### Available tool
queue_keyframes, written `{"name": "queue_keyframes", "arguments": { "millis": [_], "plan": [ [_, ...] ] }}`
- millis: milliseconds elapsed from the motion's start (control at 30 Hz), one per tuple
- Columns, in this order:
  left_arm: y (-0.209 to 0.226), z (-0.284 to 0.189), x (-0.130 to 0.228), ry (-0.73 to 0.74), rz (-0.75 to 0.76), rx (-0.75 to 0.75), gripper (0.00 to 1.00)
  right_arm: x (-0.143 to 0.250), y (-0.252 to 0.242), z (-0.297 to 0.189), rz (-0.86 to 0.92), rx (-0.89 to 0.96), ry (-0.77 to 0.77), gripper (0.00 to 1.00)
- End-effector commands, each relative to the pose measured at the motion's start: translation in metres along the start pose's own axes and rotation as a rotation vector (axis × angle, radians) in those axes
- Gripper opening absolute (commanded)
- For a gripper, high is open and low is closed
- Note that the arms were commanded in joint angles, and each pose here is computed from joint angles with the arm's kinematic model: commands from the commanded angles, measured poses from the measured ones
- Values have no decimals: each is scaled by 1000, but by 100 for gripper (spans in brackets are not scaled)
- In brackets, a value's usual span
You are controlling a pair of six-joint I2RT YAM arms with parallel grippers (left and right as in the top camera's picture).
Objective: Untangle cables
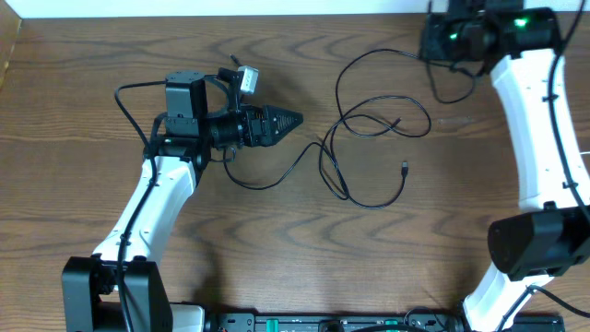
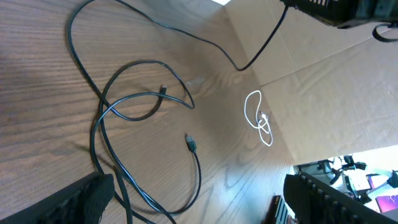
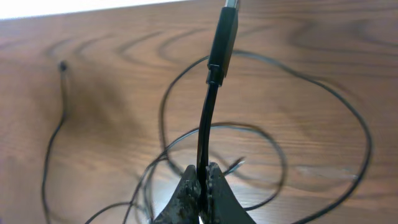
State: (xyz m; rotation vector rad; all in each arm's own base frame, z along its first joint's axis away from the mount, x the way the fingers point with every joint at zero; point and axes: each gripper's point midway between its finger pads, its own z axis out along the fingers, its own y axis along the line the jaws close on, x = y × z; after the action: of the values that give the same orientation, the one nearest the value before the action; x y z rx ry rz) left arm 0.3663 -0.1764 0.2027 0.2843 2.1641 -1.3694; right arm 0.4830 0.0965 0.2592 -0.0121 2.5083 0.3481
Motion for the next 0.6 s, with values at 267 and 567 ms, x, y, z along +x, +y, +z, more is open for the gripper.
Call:
{"name": "queue_keyframes", "arguments": {
  "millis": [267, 567],
  "plan": [
    [4, -5, -10, -39, 46, -38, 92, 19, 110, -33, -264, -140, -44, 1],
    [23, -28, -27, -109, 36, -82, 92, 22, 150, -95, -342, -183, -162, 1]
  ]
}}
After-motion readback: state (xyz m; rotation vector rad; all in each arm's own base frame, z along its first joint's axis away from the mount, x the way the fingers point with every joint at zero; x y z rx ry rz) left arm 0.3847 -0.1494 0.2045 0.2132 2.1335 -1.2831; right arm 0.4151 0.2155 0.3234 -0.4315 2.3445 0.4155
